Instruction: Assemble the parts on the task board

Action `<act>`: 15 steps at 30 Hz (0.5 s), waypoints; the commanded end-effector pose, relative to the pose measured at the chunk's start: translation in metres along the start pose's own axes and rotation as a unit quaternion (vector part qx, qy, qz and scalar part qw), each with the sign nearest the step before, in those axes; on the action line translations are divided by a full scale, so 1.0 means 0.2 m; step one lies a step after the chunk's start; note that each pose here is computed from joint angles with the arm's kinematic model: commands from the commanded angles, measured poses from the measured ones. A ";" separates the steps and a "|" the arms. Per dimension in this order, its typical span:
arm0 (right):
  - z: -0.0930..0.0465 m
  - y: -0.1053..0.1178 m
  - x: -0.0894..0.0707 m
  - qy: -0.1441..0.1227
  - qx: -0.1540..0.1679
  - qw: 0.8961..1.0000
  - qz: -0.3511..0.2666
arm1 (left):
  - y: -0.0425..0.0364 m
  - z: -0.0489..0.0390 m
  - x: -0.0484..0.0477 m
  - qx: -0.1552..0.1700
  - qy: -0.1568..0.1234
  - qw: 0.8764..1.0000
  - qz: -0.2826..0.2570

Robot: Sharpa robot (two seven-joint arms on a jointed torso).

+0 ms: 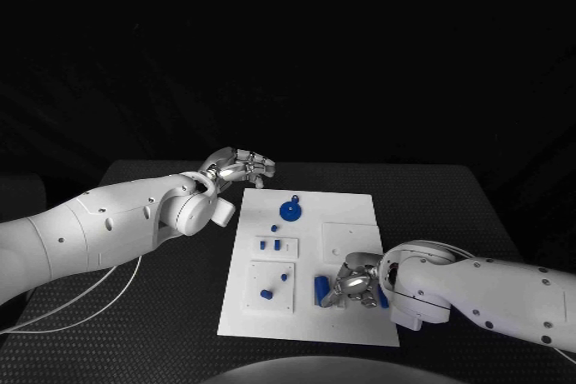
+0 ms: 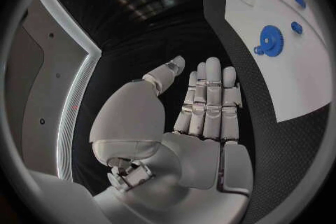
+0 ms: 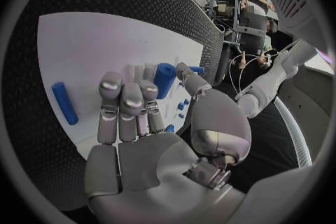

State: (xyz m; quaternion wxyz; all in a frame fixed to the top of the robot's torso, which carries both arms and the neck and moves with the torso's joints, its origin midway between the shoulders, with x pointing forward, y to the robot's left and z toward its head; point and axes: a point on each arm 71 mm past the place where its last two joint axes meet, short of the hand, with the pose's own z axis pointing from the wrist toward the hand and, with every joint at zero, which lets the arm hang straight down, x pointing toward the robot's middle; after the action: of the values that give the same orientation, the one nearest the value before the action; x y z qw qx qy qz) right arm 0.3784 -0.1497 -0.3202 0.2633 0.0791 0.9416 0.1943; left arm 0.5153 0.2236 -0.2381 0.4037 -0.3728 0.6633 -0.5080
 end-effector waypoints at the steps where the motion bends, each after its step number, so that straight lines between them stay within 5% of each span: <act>1: 0.01 0.01 -0.01 -0.011 -0.008 1.000 -0.001 | -0.005 0.001 0.009 0.002 0.007 1.000 -0.005; 15: 0.03 0.06 0.00 -0.012 -0.026 0.999 -0.023 | -0.005 -0.001 0.010 0.001 0.008 1.000 -0.005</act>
State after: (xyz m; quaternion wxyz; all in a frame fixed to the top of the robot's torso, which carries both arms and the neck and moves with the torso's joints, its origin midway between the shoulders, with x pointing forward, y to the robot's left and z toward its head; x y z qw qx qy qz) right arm 0.3802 -0.1411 -0.3205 0.2707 0.0688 0.9385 0.2030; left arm 0.5150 0.2242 -0.2383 0.4030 -0.3736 0.6641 -0.5069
